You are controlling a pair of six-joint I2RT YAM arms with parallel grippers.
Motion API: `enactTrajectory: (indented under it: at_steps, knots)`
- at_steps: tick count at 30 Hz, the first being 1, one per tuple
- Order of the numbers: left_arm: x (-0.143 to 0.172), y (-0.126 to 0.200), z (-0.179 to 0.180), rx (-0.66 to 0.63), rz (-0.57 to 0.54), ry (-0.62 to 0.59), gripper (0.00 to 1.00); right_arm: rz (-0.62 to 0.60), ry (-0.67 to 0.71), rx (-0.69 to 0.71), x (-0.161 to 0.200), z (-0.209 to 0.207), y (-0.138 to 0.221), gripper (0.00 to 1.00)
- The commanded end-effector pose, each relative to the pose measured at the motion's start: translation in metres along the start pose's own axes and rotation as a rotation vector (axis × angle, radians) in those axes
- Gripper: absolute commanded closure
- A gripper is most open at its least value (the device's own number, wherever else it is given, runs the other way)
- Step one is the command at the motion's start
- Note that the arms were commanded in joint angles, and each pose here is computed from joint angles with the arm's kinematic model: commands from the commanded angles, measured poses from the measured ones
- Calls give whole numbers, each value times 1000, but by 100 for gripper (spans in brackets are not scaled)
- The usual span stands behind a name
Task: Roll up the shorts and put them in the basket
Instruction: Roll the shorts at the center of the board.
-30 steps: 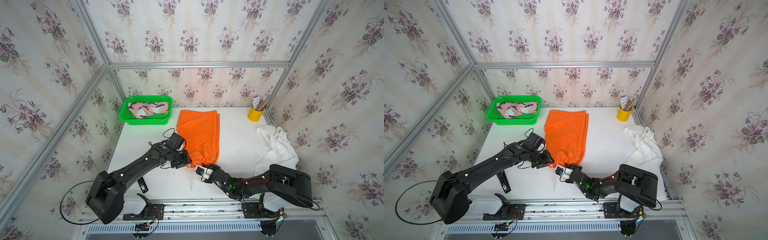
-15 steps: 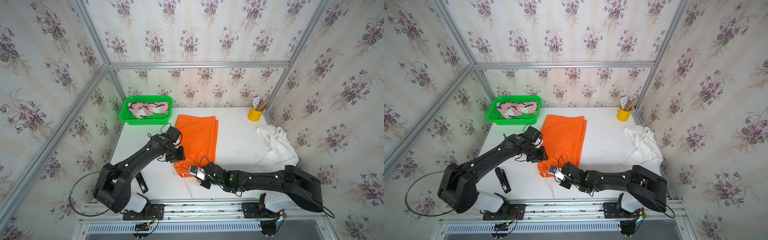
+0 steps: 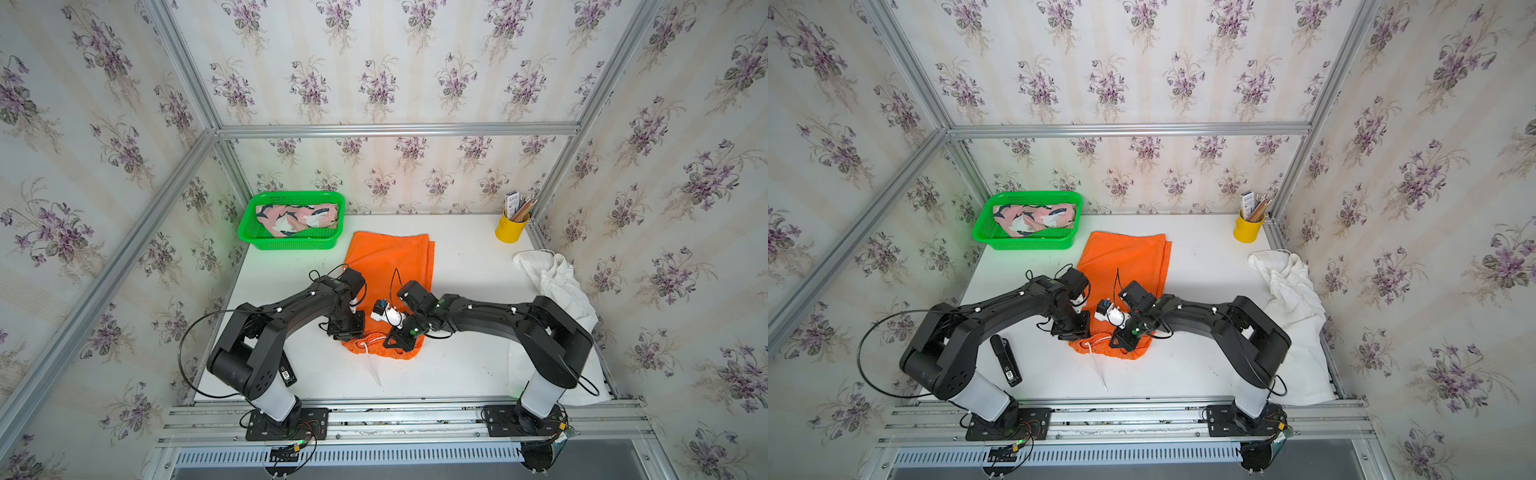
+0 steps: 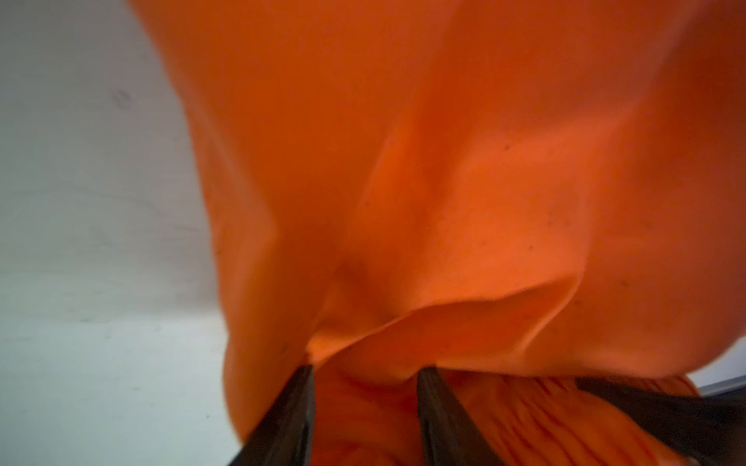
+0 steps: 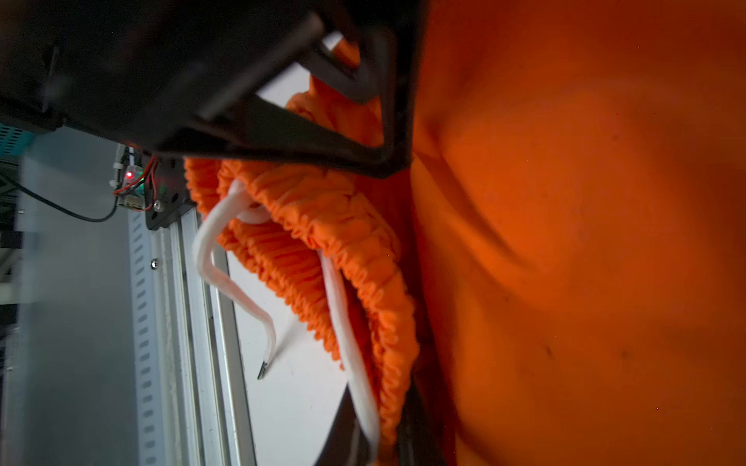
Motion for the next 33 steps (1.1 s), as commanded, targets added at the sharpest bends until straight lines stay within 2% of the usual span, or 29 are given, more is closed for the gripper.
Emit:
enactTrajectory:
  at_steps: [1,3,5,9,15,18,21,23,25,30,32,33]
  knots:
    - [-3,22,11,-83,-125,11,46,8,-152,-191,5,-4,-2,100]
    - [0,36,11,-51,-163,-3,36,3,-218,-211,4,-15,-3,100]
    - [6,47,7,25,-166,-39,32,7,-279,-231,4,-26,-4,93]
    - [19,48,-4,102,-103,-92,31,3,-385,-350,-1,-34,-6,91]
    - [29,42,-18,117,-73,-166,31,28,-455,-342,2,-42,-11,88]
    - [23,29,-19,67,-51,-158,44,28,-458,-326,0,-42,-10,86]
    - [14,15,-17,-26,-40,-146,70,26,-447,-293,-1,-38,-3,79]
    - [6,4,-14,-88,-43,-132,81,28,-438,-266,1,-34,4,71]
    - [1,-6,-13,-111,-31,-127,84,27,-432,-240,2,-30,11,69]
    - [-7,-19,-16,-128,-5,-138,85,15,-456,-169,8,-35,24,70]
    - [-10,-23,-16,-140,9,-139,84,14,-476,-136,14,-42,24,75]
    - [-10,-25,-16,-145,13,-142,84,21,-495,-108,20,-47,23,83]
Point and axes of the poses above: each gripper's point midway between its finger pads, its own y axis back along the fingers, its own z axis along the line the jaws close on, x = y × z, the point moved 8 cm from there along y, back along the fingers, and after that the axes turned 13 degrees about y, right-handed, at the moved point
